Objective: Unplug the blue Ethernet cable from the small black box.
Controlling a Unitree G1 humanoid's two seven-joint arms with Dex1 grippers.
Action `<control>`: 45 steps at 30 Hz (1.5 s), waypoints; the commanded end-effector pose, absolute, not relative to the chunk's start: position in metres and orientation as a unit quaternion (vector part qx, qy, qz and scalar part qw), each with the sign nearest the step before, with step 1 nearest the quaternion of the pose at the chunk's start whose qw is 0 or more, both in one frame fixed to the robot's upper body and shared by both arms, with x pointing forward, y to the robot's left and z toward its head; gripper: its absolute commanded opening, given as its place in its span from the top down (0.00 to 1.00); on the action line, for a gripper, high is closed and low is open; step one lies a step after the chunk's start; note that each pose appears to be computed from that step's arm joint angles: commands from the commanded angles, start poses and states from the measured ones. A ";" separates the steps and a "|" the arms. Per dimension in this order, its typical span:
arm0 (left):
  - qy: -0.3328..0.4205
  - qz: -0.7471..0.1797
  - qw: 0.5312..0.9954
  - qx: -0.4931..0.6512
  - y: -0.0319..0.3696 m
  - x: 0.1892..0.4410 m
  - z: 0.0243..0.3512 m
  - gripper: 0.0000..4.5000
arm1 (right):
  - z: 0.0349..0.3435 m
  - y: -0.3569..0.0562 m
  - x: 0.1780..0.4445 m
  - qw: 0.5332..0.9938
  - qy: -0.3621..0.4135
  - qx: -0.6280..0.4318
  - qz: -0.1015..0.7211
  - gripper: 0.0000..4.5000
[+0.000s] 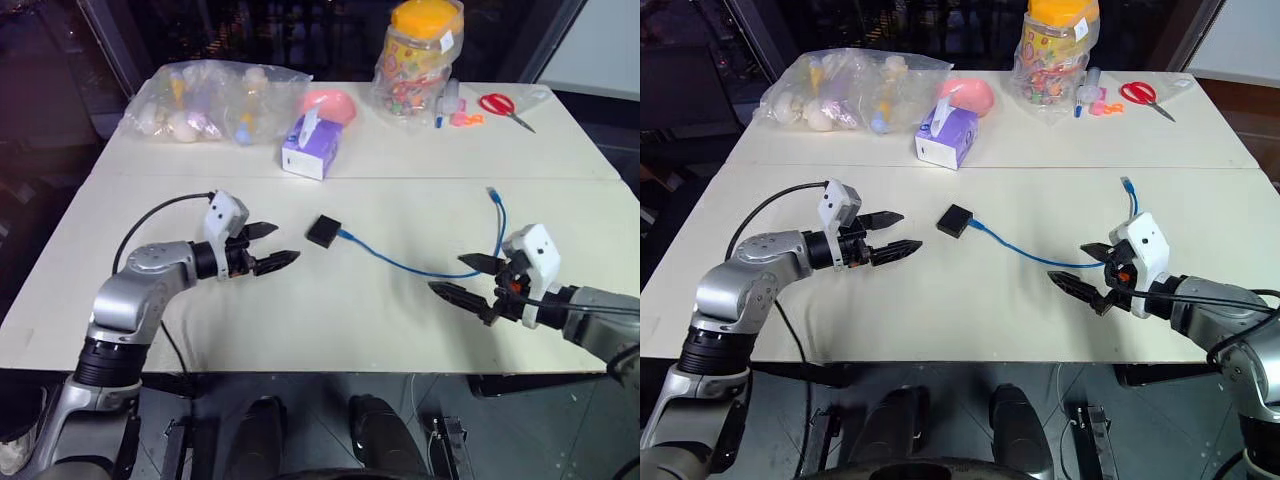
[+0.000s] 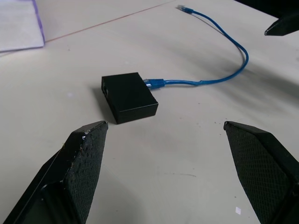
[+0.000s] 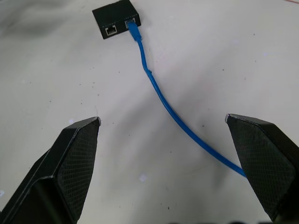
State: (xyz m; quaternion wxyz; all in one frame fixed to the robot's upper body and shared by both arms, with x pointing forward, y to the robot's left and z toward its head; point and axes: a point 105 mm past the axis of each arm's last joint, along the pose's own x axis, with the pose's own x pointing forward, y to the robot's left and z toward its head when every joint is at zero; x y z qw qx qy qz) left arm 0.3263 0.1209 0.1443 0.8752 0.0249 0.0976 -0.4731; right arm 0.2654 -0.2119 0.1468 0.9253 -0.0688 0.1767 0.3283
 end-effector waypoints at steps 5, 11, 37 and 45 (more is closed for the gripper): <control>0.074 -0.469 0.880 0.018 0.119 0.327 0.155 0.08 | 0.157 -0.206 0.268 0.925 0.151 -0.079 0.339 0.00; 0.087 -0.480 0.873 0.016 0.117 0.321 0.152 0.08 | 0.155 -0.203 0.272 0.925 0.148 -0.085 0.339 0.00; 0.150 -0.499 0.841 0.149 0.152 0.303 0.182 0.08 | 0.130 -0.103 0.388 0.870 0.126 -0.077 0.470 0.00; 0.158 -0.460 0.860 0.154 0.168 0.299 0.175 0.08 | 0.108 -0.071 0.405 0.850 0.141 -0.129 0.491 0.00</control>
